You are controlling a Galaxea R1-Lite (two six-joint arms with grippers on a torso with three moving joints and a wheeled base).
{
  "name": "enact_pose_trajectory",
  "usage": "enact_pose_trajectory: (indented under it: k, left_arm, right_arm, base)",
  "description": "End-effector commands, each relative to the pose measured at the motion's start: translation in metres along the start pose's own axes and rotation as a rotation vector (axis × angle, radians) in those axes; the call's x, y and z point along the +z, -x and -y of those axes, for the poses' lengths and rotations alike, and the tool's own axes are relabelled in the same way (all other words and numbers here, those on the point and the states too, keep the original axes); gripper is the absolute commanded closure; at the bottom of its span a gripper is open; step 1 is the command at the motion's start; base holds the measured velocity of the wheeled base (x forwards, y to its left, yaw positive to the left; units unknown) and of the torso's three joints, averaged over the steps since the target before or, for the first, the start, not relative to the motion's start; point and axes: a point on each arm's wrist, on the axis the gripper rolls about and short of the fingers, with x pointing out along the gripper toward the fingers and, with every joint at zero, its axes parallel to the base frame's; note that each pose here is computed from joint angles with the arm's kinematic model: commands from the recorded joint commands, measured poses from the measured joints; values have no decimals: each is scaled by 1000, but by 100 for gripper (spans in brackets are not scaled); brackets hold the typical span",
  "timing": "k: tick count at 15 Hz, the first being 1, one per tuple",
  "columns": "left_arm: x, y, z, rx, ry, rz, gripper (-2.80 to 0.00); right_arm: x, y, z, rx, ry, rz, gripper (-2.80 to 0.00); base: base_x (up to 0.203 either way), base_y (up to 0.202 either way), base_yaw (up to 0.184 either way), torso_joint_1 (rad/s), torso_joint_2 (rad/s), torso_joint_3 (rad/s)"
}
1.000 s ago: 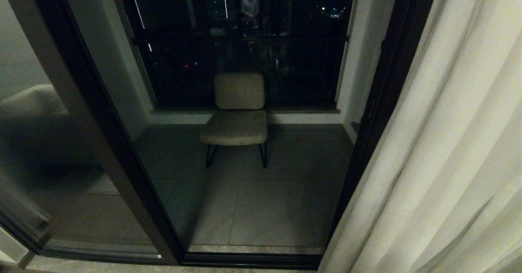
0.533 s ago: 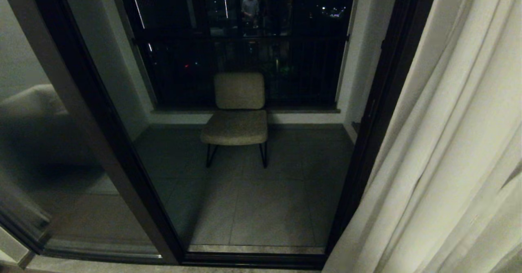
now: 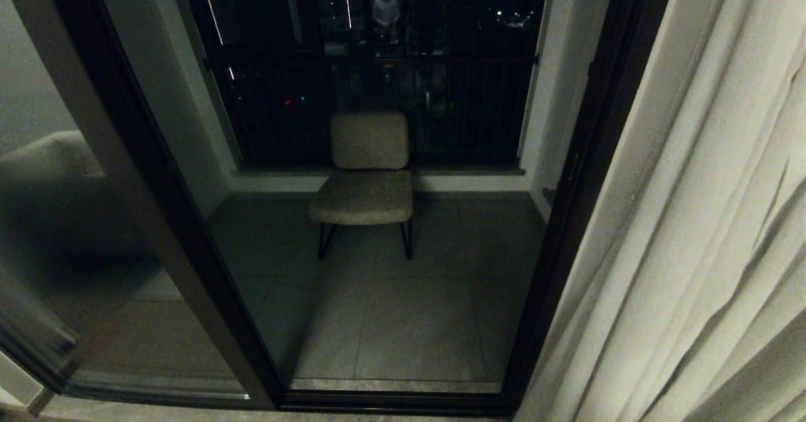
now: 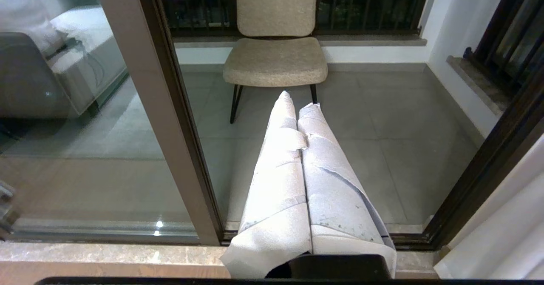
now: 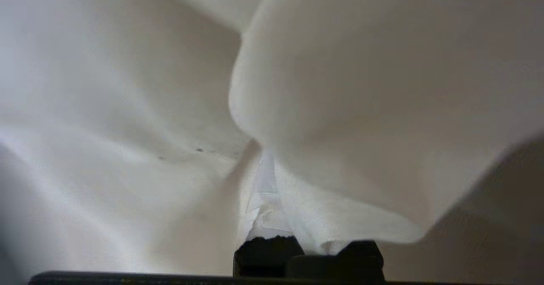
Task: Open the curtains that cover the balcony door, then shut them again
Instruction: Pull the inner curtains open on both sides
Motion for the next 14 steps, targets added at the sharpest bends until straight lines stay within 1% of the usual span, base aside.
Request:
enact_pose_trajectory:
  k: [1,2,5,6,8,9,14]
  left_arm:
    - [0,0,0,0,0,0,0]
    - [0,0,0,0,0,0,0]
    - [0,0,0,0,0,0,0]
    - [0,0,0,0,0,0,0]
    - [0,0,0,0,0,0,0]
    - [0,0,0,0,0,0,0]
    - [0,0,0,0,0,0,0]
  right_arm:
    - [16,4,-27,155,-3,39,0]
    - [17,1,-34,202,-11,43,0]
    - [15,-9,-50,290,-33,54,0]
    - [11,-13,-53,309,-42,51,0]
    - [5,-13,-55,314,-53,39,0]
    - [3,-13,-55,317,-58,33,-280]
    - [-11,-7,-59,311,-85,-4,-280]
  base:
    - [0,0,0,0,0,0]
    - [0,0,0,0,0,0]
    - [0,0,0,0,0,0]
    - [0,0,0,0,0,0]
    - [0,0,0,0,0,0]
    - [0,0,0,0,0,0]
    - [0,0,0,0,0,0]
